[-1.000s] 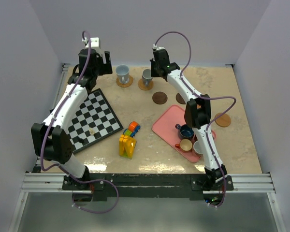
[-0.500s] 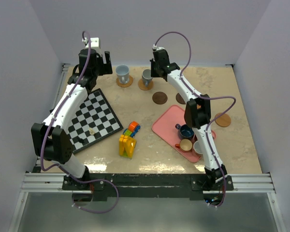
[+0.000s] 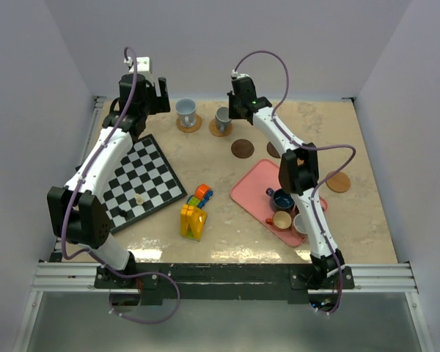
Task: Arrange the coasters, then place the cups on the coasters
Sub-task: Place the cup on the coaster.
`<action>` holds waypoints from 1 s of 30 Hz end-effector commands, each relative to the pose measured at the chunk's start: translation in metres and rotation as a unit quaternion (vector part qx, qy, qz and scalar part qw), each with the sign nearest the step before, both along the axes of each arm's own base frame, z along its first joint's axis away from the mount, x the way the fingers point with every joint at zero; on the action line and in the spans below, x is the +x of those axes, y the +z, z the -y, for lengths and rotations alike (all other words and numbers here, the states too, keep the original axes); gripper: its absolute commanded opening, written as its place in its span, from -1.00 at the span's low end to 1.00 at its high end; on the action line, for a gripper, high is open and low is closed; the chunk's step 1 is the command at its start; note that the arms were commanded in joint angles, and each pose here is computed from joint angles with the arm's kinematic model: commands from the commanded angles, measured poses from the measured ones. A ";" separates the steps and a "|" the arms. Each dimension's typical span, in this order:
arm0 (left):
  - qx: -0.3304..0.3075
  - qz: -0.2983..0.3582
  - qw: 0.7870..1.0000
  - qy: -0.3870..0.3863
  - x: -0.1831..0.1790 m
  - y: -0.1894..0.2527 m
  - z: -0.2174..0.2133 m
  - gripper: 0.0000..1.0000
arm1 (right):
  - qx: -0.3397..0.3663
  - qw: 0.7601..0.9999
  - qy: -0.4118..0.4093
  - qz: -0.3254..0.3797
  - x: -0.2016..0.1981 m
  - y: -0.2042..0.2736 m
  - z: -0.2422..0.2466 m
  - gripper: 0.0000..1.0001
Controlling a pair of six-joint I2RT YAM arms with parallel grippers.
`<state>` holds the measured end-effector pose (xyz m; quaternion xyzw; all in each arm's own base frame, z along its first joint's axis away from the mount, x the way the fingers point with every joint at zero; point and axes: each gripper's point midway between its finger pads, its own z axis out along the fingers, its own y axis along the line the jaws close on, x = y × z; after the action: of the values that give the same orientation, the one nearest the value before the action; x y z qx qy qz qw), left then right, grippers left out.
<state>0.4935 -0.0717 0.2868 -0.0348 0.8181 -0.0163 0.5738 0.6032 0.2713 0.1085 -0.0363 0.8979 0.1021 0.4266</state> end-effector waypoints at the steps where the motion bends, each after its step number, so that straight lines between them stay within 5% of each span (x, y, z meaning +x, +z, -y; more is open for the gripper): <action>1: -0.014 0.030 0.999 0.003 0.000 0.019 -0.002 0.75 | 0.022 0.999 0.002 0.029 0.008 0.018 -0.010 -1.00; 30: -0.019 0.026 0.999 -0.001 -0.002 0.014 -0.001 0.74 | 0.057 0.997 0.000 0.059 0.008 0.062 -0.017 -1.00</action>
<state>0.4921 -0.0734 0.2786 -0.0341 0.8228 -0.0216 0.5670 0.6017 0.2769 0.1093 -0.0277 0.8979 0.1171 0.4233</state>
